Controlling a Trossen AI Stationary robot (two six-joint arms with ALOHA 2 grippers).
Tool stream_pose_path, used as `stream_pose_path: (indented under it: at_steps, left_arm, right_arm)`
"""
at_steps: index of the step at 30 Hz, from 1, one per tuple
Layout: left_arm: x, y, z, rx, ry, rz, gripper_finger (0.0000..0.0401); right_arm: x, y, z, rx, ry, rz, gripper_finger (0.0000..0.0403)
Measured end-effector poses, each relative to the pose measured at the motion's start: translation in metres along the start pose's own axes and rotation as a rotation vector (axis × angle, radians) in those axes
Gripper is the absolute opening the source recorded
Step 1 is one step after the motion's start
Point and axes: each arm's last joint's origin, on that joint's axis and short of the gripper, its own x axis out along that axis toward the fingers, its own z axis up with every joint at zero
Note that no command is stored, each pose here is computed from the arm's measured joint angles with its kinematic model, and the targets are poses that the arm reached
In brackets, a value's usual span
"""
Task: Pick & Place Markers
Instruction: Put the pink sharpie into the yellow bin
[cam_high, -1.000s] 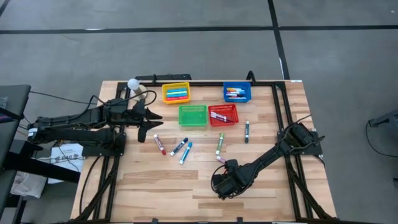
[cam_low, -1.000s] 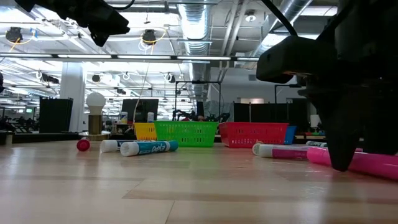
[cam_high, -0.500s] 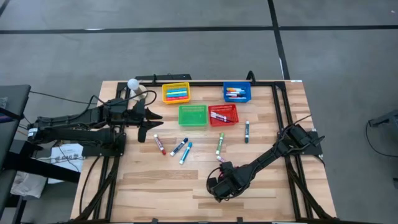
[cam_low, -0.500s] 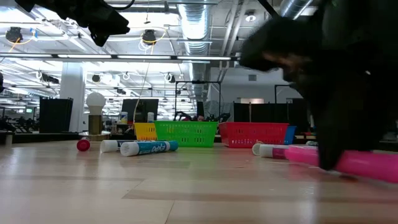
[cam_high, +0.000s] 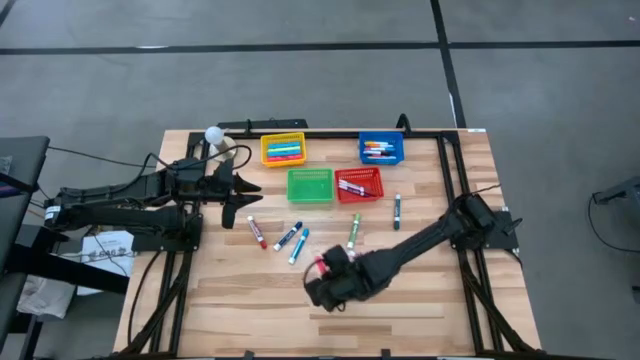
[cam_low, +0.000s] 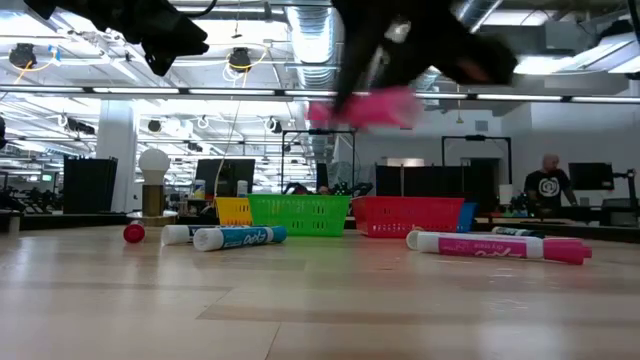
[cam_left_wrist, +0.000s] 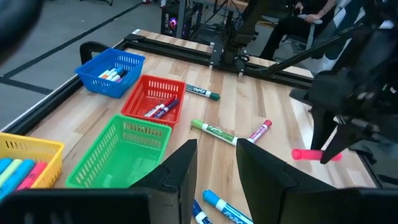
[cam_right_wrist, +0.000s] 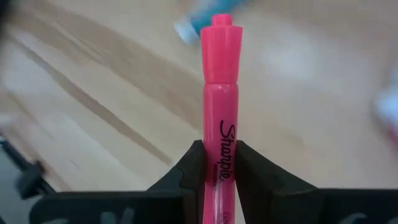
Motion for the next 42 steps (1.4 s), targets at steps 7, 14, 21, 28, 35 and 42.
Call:
stream_pose_path:
  at_steps: [7, 14, 21, 28, 35, 42]
  left_arm:
    - [0.0, 0.0, 0.001, -0.12, -0.008, -0.008, 0.0112]
    - [0.0, -0.004, 0.007, -0.28, -0.045, -0.133, 0.0112]
    - [-0.002, -0.008, 0.027, -0.376, -0.233, -0.223, 0.0127]
    - [0.01, -0.014, 0.039, -0.398, -0.33, -0.302, 0.0171]
    - [0.027, -0.015, 0.04, -0.399, -0.346, -0.308, 0.0194]
    - [0.047, -0.016, 0.038, -0.396, -0.343, -0.313, 0.0193]
  right_arm:
    - [-0.037, 0.01, 0.063, -0.2, -0.203, 0.062, 0.0053]
    - [-0.076, 0.002, 0.111, -0.339, -0.362, 0.105, 0.0052]
    - [-0.092, 0.003, 0.146, -0.465, -0.455, 0.215, 0.0052]
    - [-0.092, 0.002, 0.175, -0.522, -0.5, 0.333, 0.0052]
    - [-0.092, -0.007, 0.194, -0.523, -0.486, 0.373, 0.0052]
    - [-0.092, -0.008, 0.202, -0.527, -0.479, 0.424, 0.0052]
